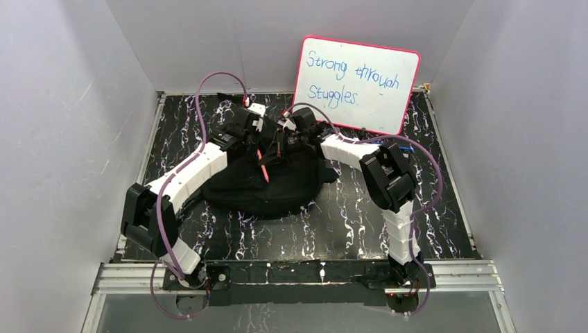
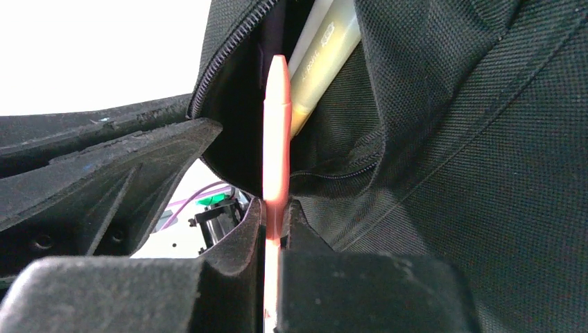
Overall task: Pack the student bag
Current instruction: Place the stationery in the student bag.
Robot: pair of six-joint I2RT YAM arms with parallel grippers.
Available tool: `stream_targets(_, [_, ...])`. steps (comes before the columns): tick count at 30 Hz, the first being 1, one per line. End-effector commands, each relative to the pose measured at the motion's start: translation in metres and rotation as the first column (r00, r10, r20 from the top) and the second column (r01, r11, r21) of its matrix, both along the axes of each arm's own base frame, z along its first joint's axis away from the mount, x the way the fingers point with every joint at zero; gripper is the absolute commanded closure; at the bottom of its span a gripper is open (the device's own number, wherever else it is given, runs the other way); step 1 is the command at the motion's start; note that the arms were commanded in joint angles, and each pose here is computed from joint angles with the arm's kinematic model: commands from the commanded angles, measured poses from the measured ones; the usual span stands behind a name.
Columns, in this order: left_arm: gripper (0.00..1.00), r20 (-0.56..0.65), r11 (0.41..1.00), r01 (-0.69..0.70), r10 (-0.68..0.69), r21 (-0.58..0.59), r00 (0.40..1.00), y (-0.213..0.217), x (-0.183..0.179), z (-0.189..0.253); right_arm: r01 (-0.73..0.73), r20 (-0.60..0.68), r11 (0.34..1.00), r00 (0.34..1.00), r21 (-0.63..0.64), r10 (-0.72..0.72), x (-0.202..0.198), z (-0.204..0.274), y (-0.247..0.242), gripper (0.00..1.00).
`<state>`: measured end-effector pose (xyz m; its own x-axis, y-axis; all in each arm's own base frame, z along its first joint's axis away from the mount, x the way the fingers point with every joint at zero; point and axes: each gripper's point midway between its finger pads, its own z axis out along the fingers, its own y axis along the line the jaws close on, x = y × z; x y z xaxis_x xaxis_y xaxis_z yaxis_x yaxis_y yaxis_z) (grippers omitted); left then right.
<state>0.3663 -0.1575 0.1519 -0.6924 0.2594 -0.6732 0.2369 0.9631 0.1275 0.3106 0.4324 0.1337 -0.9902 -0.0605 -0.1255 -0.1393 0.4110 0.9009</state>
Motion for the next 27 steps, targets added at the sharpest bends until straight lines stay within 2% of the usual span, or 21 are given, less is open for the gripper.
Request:
stream_targets(1, [1.0, 0.061, 0.998, 0.029, -0.025, -0.064, 0.998, -0.011, -0.003, 0.022, -0.02, 0.023, 0.997, 1.0, 0.079, 0.018, 0.007, 0.024, 0.015, 1.0])
stream_targets(5, [1.0, 0.063, 0.997, 0.035, -0.031, -0.068, 0.998, -0.011, -0.007, 0.023, -0.031, 0.007, 0.992, 1.0, 0.12, 0.031, 0.015, 0.033, 0.026, 1.0])
stream_targets(14, [1.0, 0.055, 0.991, 0.057, -0.051, -0.123, 0.997, -0.019, -0.016, 0.026, -0.001, -0.011, 0.993, 1.0, 0.116, 0.002, 0.029, 0.029, 0.036, 1.0])
stream_targets(27, [1.0, 0.011, 0.983, 0.102, -0.101, -0.155, 0.995, -0.027, -0.029, 0.029, 0.188, -0.023, 0.971, 0.982, 0.151, -0.187, 0.049, 0.031, 0.038, 1.0])
